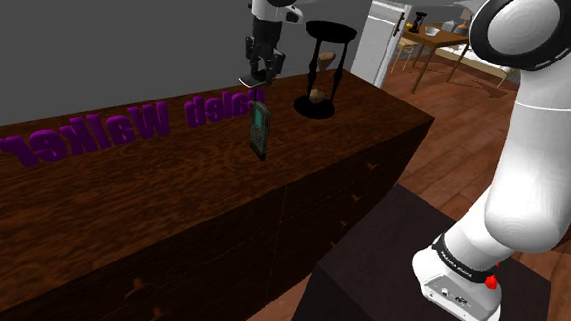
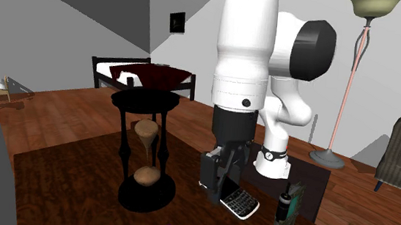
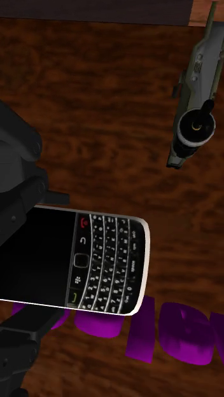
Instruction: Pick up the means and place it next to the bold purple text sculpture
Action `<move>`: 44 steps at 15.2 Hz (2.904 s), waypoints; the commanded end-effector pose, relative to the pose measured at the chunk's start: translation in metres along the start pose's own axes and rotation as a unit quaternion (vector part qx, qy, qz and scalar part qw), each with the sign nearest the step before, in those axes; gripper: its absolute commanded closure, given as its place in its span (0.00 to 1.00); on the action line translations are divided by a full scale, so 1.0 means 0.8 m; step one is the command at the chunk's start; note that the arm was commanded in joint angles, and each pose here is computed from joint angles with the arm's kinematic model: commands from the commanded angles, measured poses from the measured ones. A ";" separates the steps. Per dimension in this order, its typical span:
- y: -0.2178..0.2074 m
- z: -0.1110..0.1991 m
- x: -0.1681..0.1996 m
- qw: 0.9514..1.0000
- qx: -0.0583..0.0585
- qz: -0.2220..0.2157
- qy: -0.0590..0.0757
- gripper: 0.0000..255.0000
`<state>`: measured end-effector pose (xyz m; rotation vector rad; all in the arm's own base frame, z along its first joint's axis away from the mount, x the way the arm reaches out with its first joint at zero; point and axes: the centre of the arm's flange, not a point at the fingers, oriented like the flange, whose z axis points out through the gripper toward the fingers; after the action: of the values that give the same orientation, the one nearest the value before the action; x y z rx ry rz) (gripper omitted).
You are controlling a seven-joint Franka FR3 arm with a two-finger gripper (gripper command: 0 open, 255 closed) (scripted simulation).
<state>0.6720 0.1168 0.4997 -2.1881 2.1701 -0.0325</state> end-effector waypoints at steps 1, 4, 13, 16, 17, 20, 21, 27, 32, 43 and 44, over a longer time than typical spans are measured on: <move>-0.002 0.009 -0.005 1.000 0.000 0.001 0.000 1.00; -0.001 0.029 -0.004 1.000 0.000 0.001 0.000 1.00; 0.003 0.088 -0.003 1.000 0.000 0.001 0.000 1.00; 0.004 0.108 -0.002 1.000 0.000 0.001 0.000 1.00; 0.004 0.115 -0.002 1.000 0.000 0.001 0.000 1.00; 0.005 0.134 -0.002 1.000 0.000 0.001 0.000 1.00; 0.006 0.141 -0.001 1.000 0.000 0.001 0.000 1.00; 0.008 0.181 0.000 1.000 0.000 0.001 0.000 1.00; 0.009 0.195 0.000 1.000 0.000 0.001 0.000 1.00; 0.009 0.178 0.000 1.000 0.000 0.001 0.000 0.00; 0.009 0.162 0.000 1.000 0.000 0.001 0.000 0.00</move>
<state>0.6736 0.1211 0.3592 -2.1863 2.1711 -0.0336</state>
